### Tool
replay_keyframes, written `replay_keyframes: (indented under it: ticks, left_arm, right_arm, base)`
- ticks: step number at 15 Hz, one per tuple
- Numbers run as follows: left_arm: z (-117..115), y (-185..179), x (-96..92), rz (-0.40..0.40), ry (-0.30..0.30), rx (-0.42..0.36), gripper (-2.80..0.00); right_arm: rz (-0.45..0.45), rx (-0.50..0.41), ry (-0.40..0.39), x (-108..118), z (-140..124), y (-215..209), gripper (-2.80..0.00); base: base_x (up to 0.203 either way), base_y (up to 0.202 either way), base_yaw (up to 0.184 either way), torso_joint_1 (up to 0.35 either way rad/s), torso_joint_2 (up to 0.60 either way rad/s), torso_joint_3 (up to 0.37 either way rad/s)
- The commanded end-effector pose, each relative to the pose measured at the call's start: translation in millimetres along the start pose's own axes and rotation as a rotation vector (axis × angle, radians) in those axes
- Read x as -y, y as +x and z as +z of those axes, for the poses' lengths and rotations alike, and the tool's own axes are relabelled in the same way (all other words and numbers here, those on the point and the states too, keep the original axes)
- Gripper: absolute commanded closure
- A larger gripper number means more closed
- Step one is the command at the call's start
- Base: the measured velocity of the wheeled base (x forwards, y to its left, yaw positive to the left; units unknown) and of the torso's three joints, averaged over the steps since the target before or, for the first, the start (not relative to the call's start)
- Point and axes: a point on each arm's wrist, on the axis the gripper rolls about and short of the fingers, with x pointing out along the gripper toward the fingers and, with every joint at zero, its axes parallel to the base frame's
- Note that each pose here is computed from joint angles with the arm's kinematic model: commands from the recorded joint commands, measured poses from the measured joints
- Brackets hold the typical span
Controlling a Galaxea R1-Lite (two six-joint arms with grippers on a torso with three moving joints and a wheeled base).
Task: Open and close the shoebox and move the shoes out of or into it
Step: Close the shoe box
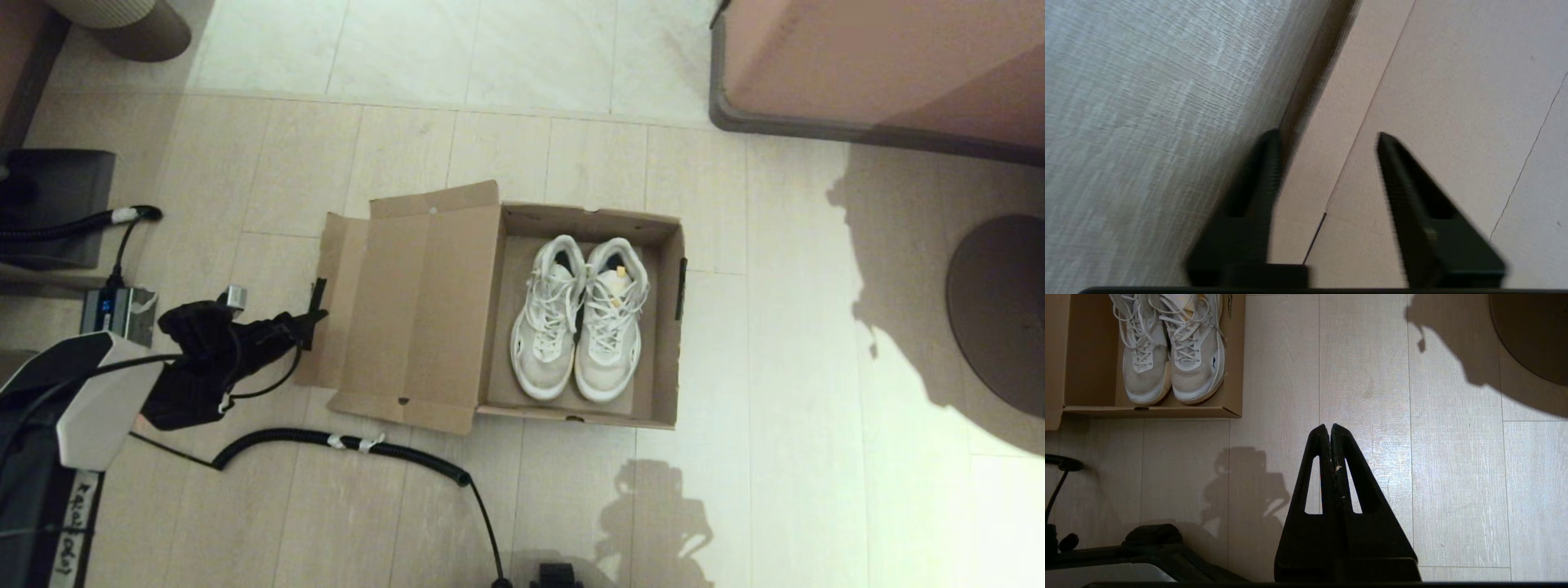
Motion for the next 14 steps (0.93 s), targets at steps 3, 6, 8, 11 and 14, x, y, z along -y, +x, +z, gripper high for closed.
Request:
replay_keyframes:
  ticks: [3, 6, 8, 11, 14]
  left_arm:
    - [-2, -1, -1.5, 0.014, -0.018, -0.019, 0.0]
    - [7, 0, 3.3, 0.018, -0.006, -0.026, 0.0]
    - [18, -1, 11.7, 0.016, 0.016, -0.026, 0.0]
    - [36, -9, 29.1, 0.061, 0.147, -0.092, 0.0]
    - [53, -17, 49.0, 0.126, 0.405, -0.133, 0.0]
  right_arm:
    - [-0.002, -0.015, 0.0, 0, -4, 1, 0.0]
    - [-0.002, -0.015, 0.0, 0, -4, 1, 0.0]
    - [-0.002, -0.015, 0.0, 0, -4, 1, 0.0]
    - [-0.002, -0.015, 0.0, 0, -4, 1, 0.0]
    - [-0.002, -0.015, 0.0, 0, -4, 1, 0.0]
  base:
    - [0.0, 0.0, 0.0, 0.0, 0.0, 0.0]
    - [0.0, 0.0, 0.0, 0.0, 0.0, 0.0]
    - [0.0, 0.0, 0.0, 0.0, 0.0, 0.0]
    - [0.0, 0.0, 0.0, 0.0, 0.0, 0.0]
    - [0.0, 0.0, 0.0, 0.0, 0.0, 0.0]
